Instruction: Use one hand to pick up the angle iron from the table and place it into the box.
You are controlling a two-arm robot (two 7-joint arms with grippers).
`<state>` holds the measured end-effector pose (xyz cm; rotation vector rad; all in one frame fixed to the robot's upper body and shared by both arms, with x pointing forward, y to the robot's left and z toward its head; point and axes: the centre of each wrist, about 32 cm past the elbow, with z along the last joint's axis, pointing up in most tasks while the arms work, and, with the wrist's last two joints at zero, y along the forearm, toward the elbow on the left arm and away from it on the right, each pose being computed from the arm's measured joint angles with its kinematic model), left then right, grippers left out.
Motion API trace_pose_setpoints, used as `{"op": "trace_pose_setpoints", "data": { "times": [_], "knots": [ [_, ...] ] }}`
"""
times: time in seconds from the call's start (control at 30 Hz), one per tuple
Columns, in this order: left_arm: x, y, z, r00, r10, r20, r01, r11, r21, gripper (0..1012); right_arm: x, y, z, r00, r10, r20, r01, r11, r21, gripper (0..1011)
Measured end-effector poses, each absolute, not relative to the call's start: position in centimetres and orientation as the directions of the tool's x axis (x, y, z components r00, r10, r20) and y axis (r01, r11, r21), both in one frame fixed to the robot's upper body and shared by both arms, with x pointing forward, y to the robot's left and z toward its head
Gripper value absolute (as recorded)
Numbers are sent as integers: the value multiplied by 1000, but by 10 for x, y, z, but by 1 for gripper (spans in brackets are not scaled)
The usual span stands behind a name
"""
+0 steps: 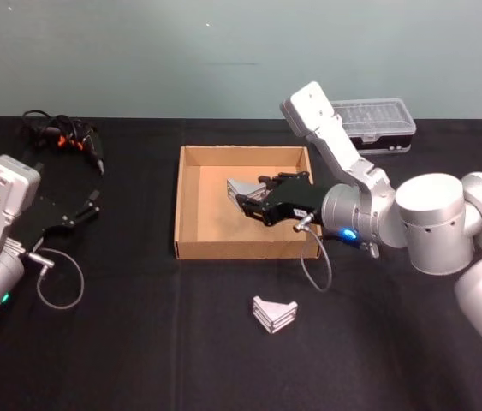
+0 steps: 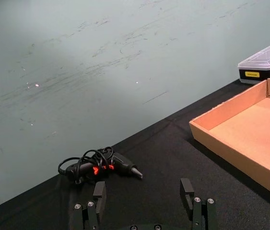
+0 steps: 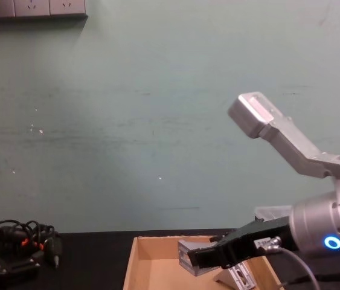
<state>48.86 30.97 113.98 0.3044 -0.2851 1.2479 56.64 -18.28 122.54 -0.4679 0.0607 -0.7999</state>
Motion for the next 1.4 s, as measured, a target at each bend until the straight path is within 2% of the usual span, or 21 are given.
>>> {"op": "trace_pose_setpoints", "data": {
  "times": [0.57, 1.0, 1.13, 1.23, 1.4],
  "knots": [
    [489, 310, 1140, 292, 880, 374, -955, 287, 70, 1011, 603, -167, 1207, 674, -728, 126, 682, 548, -484, 507],
    [489, 310, 1140, 292, 880, 374, -955, 287, 70, 1011, 606, -165, 1206, 676, -727, 122, 679, 549, -488, 508],
    [489, 310, 1140, 292, 880, 374, -955, 287, 70, 1012, 606, -165, 1206, 676, -727, 122, 678, 550, -488, 586],
    [489, 310, 1140, 292, 880, 374, -955, 287, 70, 1011, 606, -165, 1206, 677, -726, 122, 678, 550, -487, 705],
    [489, 310, 1140, 292, 880, 374, -955, 287, 70, 1011, 606, -166, 1206, 677, -726, 121, 678, 551, -487, 835]
  ]
}}
